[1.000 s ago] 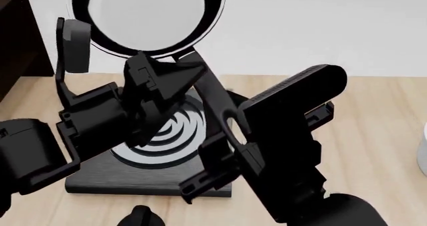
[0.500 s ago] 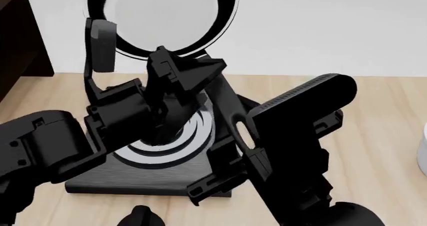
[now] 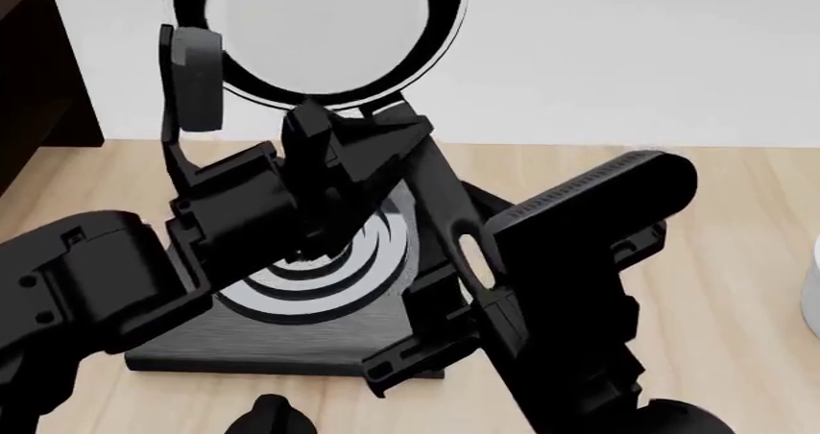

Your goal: Put the frying pan on the cabinet shelf.

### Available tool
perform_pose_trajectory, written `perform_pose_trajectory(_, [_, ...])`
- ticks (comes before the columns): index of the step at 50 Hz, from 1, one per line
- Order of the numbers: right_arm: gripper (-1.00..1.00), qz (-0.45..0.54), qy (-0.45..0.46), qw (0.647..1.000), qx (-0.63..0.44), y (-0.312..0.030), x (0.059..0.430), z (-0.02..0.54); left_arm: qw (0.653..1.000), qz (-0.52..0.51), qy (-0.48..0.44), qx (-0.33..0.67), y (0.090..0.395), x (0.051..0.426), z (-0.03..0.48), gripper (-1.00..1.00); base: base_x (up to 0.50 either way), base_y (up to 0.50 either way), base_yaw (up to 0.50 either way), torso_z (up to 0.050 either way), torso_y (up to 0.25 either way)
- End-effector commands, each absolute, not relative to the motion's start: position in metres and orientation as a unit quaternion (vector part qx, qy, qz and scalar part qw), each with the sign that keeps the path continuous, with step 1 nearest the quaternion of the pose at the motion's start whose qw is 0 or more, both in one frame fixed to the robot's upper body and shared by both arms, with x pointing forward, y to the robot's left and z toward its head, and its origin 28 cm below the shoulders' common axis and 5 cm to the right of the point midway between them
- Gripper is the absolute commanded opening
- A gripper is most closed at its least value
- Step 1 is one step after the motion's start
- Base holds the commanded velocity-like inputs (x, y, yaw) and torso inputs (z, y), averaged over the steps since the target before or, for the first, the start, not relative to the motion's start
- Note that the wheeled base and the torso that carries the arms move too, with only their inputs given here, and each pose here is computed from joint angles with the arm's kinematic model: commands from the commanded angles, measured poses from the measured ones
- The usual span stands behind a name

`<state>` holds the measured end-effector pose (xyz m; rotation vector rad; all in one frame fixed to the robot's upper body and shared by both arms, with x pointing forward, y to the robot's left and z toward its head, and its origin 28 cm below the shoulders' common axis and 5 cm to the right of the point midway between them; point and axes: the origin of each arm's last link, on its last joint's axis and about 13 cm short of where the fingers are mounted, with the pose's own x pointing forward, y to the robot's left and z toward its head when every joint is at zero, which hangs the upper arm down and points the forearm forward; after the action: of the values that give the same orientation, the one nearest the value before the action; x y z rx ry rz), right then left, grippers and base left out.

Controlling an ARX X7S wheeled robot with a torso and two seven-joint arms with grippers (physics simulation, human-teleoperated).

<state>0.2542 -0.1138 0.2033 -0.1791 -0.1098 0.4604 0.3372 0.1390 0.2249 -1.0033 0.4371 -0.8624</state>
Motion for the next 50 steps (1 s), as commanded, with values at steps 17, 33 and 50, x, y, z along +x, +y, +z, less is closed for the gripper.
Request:
perform_pose_trajectory(17, [1.00, 0.224, -0.060, 0.968, -0.092, -0.113, 0.240, 0.200, 0.841, -0.272, 0.110, -0.454, 0.188, 0.344, 0.249, -1.00, 0.00, 0.01, 0.00, 0.000, 0.000])
perform_pose_trajectory(33, [1.00, 0.207, -0.062, 0.973, -0.083, -0.115, 0.227, 0.198, 0.834, -0.193, 0.064, -0.513, 0.246, 0.332, 0.257, -1.00, 0.00, 0.01, 0.00, 0.001, 0.000])
perform_pose_trajectory(50, [1.00, 0.210, -0.056, 0.973, -0.074, -0.109, 0.220, 0.192, 0.844, -0.169, 0.060, -0.506, 0.285, 0.299, 0.254, -1.00, 0.00, 0.00, 0.00, 0.001, 0.000])
